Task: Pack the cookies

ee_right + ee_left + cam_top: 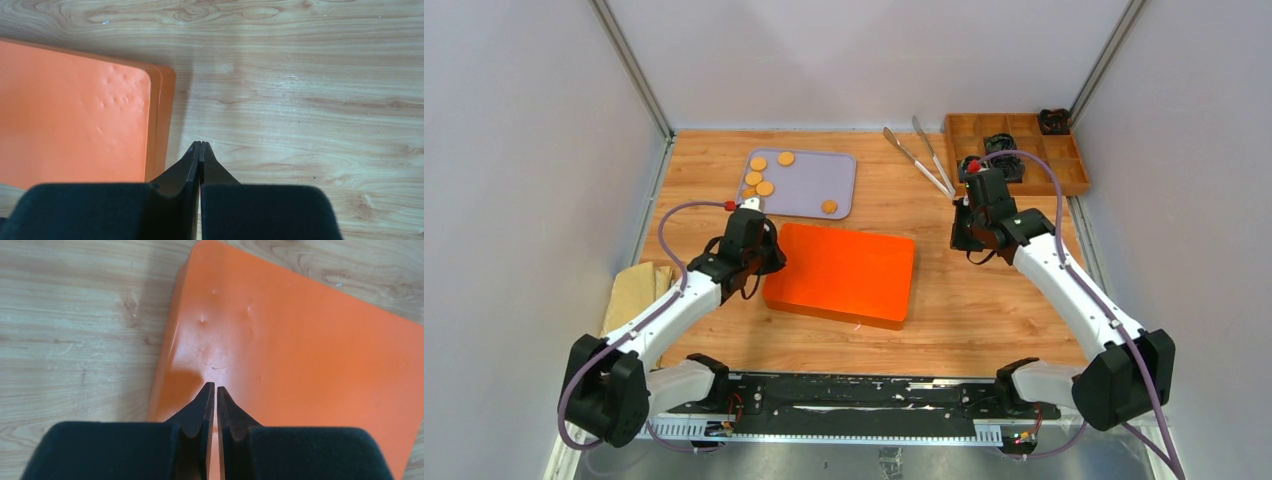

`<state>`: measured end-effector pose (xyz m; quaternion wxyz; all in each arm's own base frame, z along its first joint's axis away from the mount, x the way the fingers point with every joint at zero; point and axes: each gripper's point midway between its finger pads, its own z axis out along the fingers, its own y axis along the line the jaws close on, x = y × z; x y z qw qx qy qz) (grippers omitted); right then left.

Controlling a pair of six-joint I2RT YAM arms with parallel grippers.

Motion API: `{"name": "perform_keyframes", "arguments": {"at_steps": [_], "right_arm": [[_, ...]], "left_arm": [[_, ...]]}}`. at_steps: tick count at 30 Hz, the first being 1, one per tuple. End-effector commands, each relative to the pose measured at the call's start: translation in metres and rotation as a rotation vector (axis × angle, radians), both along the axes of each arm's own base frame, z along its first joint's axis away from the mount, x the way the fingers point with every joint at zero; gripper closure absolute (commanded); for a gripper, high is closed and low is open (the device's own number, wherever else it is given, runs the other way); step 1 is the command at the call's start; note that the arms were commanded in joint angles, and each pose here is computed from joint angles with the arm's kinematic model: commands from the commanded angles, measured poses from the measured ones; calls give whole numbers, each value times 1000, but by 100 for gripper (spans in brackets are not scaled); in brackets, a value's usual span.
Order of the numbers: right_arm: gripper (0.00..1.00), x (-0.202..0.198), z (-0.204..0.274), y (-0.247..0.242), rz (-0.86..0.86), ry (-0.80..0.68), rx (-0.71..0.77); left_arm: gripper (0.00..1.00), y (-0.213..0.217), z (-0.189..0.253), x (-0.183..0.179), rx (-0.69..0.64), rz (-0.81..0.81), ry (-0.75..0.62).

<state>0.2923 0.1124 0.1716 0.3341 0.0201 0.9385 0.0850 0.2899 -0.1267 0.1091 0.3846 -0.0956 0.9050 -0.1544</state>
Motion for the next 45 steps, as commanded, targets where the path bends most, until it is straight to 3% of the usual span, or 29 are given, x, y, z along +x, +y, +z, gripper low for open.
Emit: {"name": "perform_keyframes", "arguments": {"at_steps": [1,14,30,45], "right_arm": [[100,1,-2,-8,-3,11,-39],[100,14,14,16,90,-16,-19],[100,37,-25,77,247,93,-68],[100,42,-65,98,281,170,-130]], "left_arm": [[89,-8,-22,-7,-15,-18,45],[92,-5,-89,-40,-10,-30,201],[92,0,-84,-83,-61,-32,234],[92,-4,-83,-78,-37,-58,256]]}}
